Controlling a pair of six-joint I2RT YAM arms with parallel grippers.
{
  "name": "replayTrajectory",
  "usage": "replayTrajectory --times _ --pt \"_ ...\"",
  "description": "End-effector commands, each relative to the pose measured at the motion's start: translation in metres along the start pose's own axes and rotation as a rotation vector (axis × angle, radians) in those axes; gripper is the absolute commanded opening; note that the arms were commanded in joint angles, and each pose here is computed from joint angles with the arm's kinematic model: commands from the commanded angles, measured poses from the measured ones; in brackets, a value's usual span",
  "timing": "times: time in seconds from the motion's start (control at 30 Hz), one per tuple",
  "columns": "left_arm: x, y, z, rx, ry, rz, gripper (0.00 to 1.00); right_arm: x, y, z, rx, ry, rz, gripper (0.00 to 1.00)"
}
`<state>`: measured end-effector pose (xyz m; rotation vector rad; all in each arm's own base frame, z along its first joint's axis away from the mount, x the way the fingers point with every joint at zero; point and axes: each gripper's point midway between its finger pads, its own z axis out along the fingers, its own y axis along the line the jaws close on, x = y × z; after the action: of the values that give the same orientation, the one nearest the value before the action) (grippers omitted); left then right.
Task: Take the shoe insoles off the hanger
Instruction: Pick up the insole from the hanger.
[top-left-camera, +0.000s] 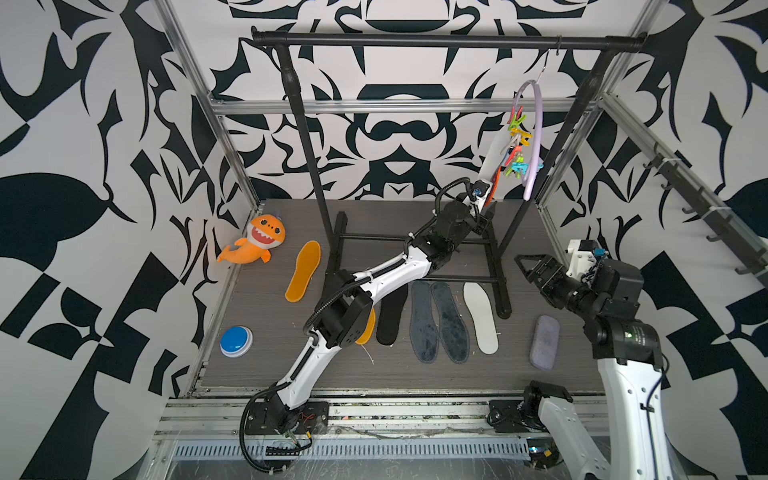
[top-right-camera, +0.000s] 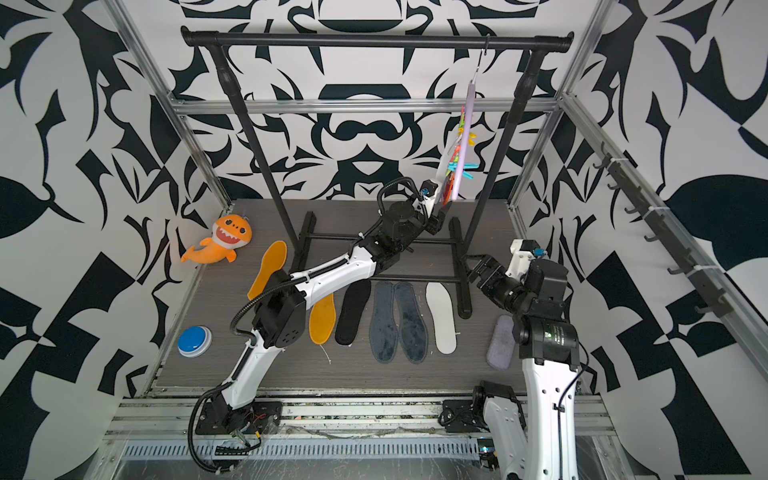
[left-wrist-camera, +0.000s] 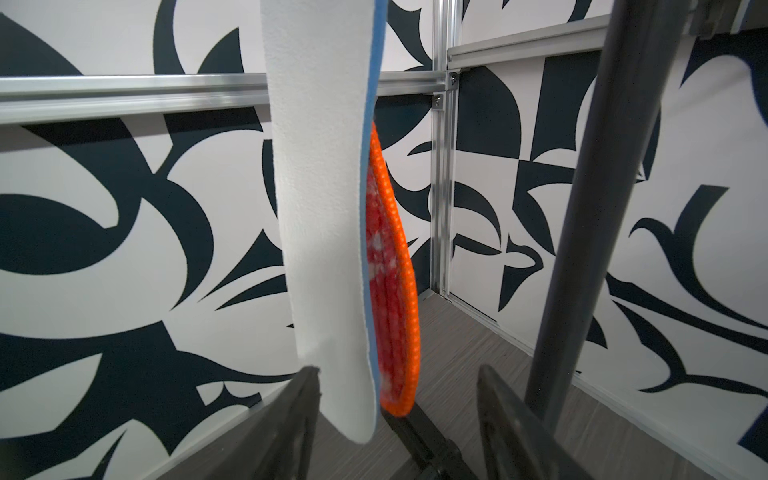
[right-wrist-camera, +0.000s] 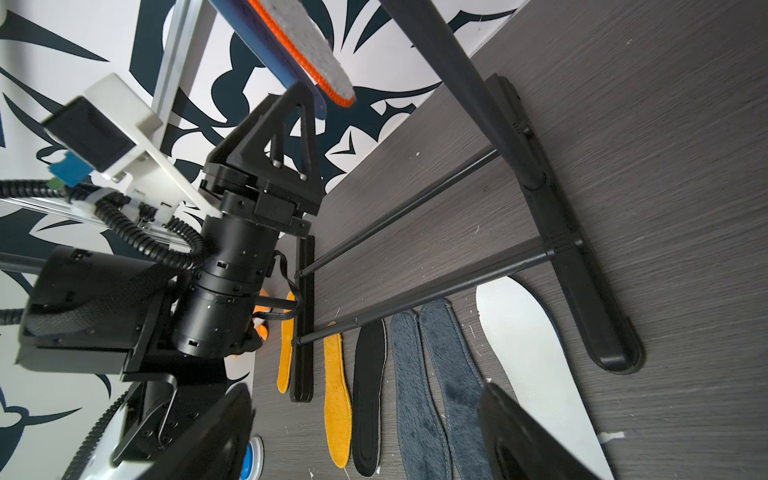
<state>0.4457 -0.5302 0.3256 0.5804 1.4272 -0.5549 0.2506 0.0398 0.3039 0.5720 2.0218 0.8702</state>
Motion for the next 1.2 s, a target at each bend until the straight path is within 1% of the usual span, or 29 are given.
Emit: replayTrajectory --times 0.0,0.1,0.3,0.37,0.57,0.73,0.9,1.03,1.17 --pt "0.014 0.007 0.006 -0.057 0.04 0.013 0.59 -0.006 0.012 -0.002 -0.053 -0.023 -0.029 0.87" --pt "0.017 0.01 0.007 -0.078 0.044 0.019 0.55 -0.005 0.011 -0.002 -0.053 -0.023 -0.029 0.87" --pt "0.017 0.012 0.012 -0.091 0.038 0.036 0.44 -0.003 0.011 -0.002 -0.061 -0.02 -0.021 0.87" --pt "0.017 0.012 0.015 -0.095 0.036 0.044 0.42 -0.002 0.011 -0.002 -0.065 -0.018 -0.017 0.87" --pt "0.018 0.009 0.026 -0.091 0.035 0.063 0.48 -0.001 0.012 -0.002 -0.072 -0.014 -0.015 0.87" --pt "0.021 0.007 0.032 -0.089 0.037 0.061 0.6 0.001 0.01 0.0 -0.075 -0.004 -0.006 0.87" --pt "0.027 0.013 0.035 -0.128 0.052 0.07 0.6 0.002 0.009 0.003 -0.083 0.003 0.008 0.87" --pt "0.025 0.019 0.035 -0.151 0.041 0.069 0.54 0.003 0.01 0.002 -0.085 0.002 0.008 0.87" --pt "0.02 0.017 0.036 -0.132 0.018 0.072 0.43 0.003 0.01 0.002 -0.088 0.003 0.01 0.87"
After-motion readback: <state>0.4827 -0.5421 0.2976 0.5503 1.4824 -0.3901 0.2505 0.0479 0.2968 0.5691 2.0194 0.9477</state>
